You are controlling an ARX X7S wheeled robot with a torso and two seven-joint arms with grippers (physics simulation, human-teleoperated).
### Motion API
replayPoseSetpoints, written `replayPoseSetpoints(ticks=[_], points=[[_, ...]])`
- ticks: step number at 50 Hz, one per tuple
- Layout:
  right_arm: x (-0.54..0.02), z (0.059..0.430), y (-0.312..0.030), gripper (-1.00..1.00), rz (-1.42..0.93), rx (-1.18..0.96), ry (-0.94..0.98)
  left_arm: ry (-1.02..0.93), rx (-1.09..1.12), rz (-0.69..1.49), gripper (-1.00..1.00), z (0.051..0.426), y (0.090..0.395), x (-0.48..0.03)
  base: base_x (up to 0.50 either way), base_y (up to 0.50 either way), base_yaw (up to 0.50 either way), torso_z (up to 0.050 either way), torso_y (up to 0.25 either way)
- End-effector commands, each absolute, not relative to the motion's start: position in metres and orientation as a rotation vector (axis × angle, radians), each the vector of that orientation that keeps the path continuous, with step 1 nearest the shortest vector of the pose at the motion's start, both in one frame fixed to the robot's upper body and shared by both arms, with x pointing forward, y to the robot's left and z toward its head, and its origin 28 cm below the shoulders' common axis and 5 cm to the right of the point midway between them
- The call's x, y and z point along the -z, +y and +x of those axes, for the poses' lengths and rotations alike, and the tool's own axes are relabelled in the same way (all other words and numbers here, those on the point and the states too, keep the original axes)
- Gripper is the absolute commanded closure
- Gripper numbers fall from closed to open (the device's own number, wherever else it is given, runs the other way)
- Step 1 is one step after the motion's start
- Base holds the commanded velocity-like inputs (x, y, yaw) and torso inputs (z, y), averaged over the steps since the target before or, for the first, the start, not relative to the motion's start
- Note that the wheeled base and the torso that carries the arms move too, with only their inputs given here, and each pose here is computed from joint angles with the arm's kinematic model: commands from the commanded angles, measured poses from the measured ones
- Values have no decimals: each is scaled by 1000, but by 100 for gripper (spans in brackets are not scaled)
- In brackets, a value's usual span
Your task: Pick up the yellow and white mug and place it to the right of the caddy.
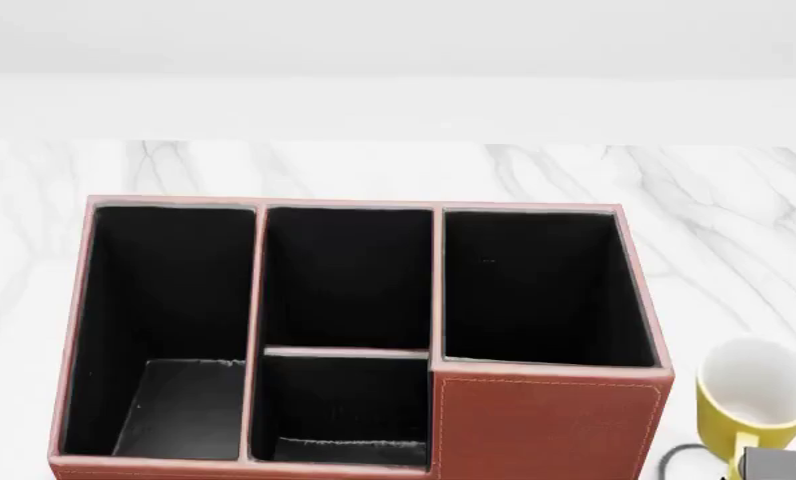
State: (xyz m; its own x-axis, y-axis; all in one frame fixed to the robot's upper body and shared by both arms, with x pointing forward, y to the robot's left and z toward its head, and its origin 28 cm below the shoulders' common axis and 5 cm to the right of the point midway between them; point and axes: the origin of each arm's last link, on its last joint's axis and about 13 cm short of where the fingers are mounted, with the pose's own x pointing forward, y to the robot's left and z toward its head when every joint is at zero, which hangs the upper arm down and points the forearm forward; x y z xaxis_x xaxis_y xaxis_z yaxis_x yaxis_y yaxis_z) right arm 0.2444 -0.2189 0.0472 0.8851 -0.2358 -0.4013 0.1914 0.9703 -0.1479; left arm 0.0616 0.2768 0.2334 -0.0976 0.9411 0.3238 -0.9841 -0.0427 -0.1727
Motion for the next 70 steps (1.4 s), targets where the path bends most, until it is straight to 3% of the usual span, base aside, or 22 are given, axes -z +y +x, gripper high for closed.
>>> replayPoseSetpoints(ticks=[1, 55, 56, 70], points=[[-42, 253, -218, 100, -119, 210, 423, -394, -1616, 139, -100, 62, 276, -233, 0, 0, 0, 0, 0], [-11, 257, -220, 100, -113, 233, 479, -393, -1608, 149, -100, 63, 273, -232, 0, 0, 0, 0, 1], [-11, 257, -220, -100, -121, 242, 480, -393, -1609, 149, -100, 63, 273, -232, 0, 0, 0, 0, 0], [-14, 257, -221, -100, -117, 246, 472, -394, -1610, 147, -100, 63, 274, -233, 0, 0, 0, 0, 1]])
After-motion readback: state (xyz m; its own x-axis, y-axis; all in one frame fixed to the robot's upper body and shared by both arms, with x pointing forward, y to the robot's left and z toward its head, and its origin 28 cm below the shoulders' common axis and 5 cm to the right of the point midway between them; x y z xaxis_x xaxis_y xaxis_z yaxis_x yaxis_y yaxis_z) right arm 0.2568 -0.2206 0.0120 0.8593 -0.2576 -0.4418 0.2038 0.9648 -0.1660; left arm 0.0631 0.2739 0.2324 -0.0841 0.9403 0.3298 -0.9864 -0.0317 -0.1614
